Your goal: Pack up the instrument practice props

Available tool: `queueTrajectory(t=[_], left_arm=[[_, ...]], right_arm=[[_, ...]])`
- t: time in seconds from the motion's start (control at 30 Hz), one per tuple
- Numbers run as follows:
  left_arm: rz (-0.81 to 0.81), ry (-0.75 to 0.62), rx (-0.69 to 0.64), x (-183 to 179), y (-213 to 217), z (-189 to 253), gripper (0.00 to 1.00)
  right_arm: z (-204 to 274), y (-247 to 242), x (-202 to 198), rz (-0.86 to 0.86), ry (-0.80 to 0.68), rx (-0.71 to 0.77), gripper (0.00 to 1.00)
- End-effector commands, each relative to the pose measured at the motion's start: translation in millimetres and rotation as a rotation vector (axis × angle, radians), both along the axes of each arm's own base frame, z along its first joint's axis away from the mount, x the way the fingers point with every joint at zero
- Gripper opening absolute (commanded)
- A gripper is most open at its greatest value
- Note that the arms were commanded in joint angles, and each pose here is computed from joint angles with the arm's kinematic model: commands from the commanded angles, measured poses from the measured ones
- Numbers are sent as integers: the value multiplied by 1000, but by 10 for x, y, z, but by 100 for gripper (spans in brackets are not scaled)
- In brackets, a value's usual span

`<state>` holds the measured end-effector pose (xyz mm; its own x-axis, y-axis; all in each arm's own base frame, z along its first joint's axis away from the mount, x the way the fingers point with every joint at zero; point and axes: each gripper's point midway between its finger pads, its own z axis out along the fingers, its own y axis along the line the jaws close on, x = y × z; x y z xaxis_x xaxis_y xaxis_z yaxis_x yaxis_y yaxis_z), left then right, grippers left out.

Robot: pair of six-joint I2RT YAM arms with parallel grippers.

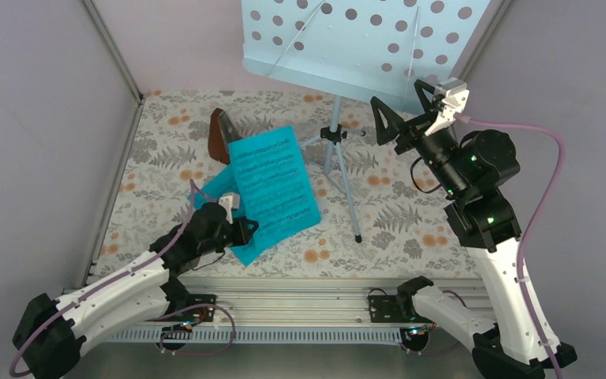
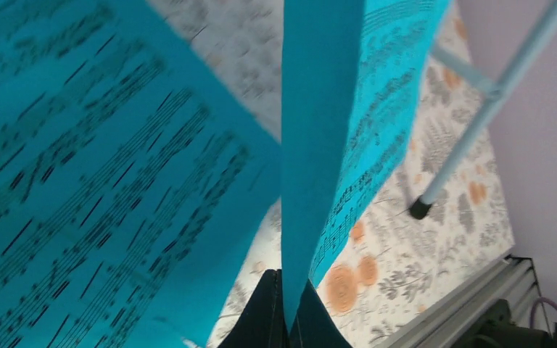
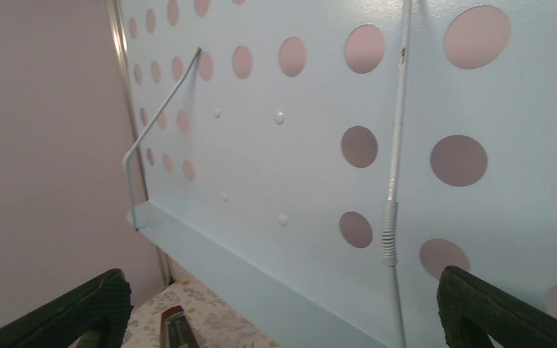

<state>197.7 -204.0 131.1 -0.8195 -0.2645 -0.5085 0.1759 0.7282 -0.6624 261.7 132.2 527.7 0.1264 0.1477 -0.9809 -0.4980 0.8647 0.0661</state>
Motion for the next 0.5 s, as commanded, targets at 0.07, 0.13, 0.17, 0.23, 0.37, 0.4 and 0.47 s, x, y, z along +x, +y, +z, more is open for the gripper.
queueTrajectory(t=[0.07,0.13,0.17,0.23,0.37,0.4,0.47], left_arm=[[52,79,-15,3,34,-332,2],[73,105,28,-12,103,-450,2],[88,114,49,-14,146,-501,2],[118,132,90,-25,238,-602,2],[141,155,128,-48,324,-694,2],[143,158,134,-52,335,-703,2],[150,161,144,-53,357,-716,2]], right_arm=[[-176,92,-68,76,64,6,100],[-228,102,-60,80,75,4,100],[-251,103,-59,80,78,2,100],[-309,111,-45,82,90,2,100],[-382,114,-16,77,106,0,100],[-389,114,-15,76,107,-1,100],[-398,110,-14,74,109,1,100]])
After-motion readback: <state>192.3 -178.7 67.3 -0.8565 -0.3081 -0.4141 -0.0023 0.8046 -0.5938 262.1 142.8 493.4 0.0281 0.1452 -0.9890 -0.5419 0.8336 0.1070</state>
